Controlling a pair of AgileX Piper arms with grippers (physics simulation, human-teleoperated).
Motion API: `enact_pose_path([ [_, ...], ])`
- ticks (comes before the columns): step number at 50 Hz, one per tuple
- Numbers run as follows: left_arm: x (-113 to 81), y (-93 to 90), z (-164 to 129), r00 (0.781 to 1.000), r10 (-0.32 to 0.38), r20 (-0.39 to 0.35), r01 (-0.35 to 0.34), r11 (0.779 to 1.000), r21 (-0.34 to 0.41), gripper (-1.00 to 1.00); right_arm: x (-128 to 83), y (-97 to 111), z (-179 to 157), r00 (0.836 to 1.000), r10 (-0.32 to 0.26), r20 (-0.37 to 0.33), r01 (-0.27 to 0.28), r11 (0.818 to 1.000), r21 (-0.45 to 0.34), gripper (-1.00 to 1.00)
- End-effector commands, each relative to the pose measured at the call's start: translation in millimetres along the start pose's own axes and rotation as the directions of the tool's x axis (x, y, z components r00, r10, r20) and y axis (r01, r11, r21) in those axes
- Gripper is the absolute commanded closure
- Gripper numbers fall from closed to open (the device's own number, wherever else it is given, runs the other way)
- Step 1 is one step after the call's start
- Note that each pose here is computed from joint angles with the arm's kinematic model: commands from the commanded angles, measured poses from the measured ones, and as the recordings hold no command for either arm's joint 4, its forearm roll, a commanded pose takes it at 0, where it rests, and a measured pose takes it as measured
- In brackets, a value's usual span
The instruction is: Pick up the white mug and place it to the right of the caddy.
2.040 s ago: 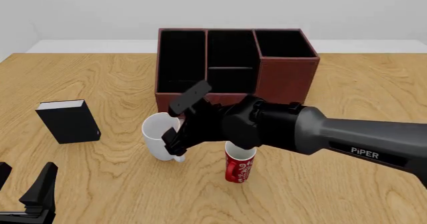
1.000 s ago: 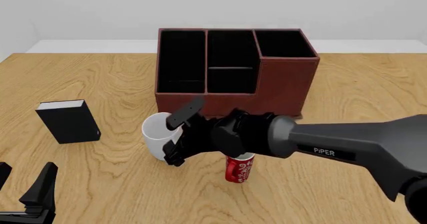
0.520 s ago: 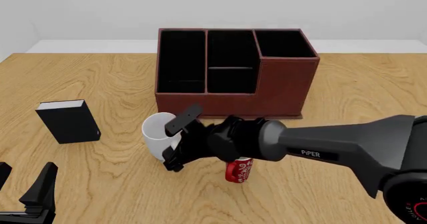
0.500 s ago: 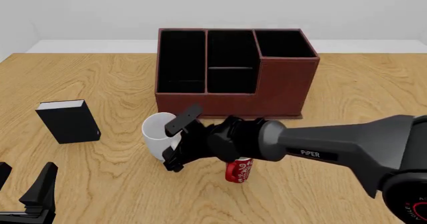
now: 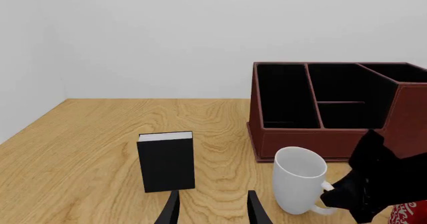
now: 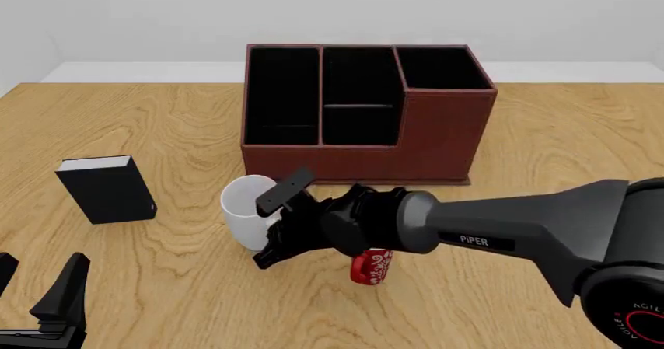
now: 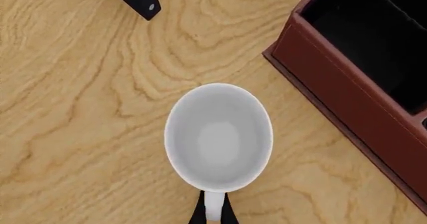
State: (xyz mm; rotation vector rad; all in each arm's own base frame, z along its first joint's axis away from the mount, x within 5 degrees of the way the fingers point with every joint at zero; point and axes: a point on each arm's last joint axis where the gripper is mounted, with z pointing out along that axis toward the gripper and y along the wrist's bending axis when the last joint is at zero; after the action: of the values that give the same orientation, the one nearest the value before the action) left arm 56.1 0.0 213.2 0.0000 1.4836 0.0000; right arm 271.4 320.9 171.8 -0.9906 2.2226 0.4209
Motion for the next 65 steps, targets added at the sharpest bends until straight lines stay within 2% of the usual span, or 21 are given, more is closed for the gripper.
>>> enact_pose_path([
  [1, 0.0, 0.0, 0, 1.0, 0.0, 0.0, 0.0, 1.0, 0.0, -1.0, 1, -1, 2, 1.0, -0.01, -0.004, 0.01, 1.0, 0.005, 1.0],
  [19, 0.0, 0.0, 0, 1.0, 0.0, 0.0, 0.0, 1.0, 0.0, -1.0, -4, -2, -6, 1.0, -0.015, 0.015, 0.015, 1.0, 0.006, 1.0],
  [37, 0.0, 0.0, 0, 1.0, 0.0, 0.0, 0.0, 1.0, 0.0, -1.0, -15, 4, -27, 0.997, -0.056, 0.055, 0.056, 0.998, -0.001, 1.0],
  [51, 0.0, 0.0, 0, 1.0, 0.0, 0.0, 0.0, 1.0, 0.0, -1.0, -29, 7, -58, 0.992, -0.063, 0.114, 0.063, 0.998, -0.004, 1.0],
  [58, 0.0, 0.0, 0, 1.0, 0.0, 0.0, 0.0, 1.0, 0.0, -1.0, -35, 2, -84, 0.982, -0.096, 0.16, 0.096, 0.995, 0.012, 1.0],
  [65, 0.0, 0.0, 0, 1.0, 0.0, 0.0, 0.0, 1.0, 0.0, -1.0, -42, 0, -109, 0.976, -0.095, 0.194, 0.093, 0.995, 0.019, 1.0],
])
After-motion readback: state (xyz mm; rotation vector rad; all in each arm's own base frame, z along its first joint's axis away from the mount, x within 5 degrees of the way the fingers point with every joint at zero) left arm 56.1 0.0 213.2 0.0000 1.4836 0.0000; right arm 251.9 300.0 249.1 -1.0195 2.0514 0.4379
